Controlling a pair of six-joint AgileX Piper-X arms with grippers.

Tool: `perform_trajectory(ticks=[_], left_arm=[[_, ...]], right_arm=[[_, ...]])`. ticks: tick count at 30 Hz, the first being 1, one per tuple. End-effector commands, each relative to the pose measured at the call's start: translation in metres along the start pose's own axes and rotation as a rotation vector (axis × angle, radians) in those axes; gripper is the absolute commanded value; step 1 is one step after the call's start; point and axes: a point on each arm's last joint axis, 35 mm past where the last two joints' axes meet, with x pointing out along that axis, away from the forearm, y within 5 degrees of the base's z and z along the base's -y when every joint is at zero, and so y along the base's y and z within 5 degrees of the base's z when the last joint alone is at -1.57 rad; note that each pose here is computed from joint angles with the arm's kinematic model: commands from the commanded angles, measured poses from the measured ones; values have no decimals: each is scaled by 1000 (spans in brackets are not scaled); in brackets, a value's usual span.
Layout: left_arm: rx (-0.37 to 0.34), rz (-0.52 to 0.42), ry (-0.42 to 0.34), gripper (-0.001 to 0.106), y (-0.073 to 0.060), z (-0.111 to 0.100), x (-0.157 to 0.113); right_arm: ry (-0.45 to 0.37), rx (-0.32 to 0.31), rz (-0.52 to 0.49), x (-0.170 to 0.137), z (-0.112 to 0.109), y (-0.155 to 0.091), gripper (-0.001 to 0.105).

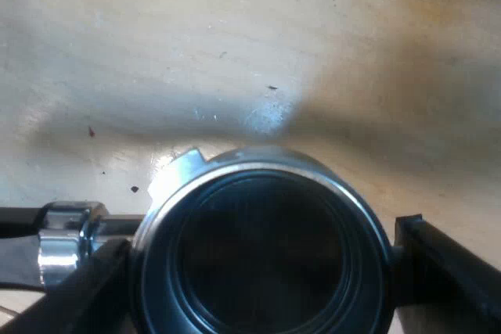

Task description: Put the handle in the coffee machine

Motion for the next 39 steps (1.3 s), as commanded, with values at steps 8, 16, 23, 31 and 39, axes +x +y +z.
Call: perform_trajectory(ticks=[8,16,23,31,39], left_arm=[[10,-32,-5,75,12,9,16],[14,-74,10,75,18,11,27],[14,-81,20,75,20,11,31],[33,-74,5,75,23,14,34],[60,-66,6,75,27,15,38]], right_arm=[[-16,-25,71,-9,-1,10,0],[-23,-18,78,-9,-1,14,0],[-58,3,89,-9,3,15,0],[-66,4,91,-9,4,15,0],[-68,5,92,-9,4,15,0]])
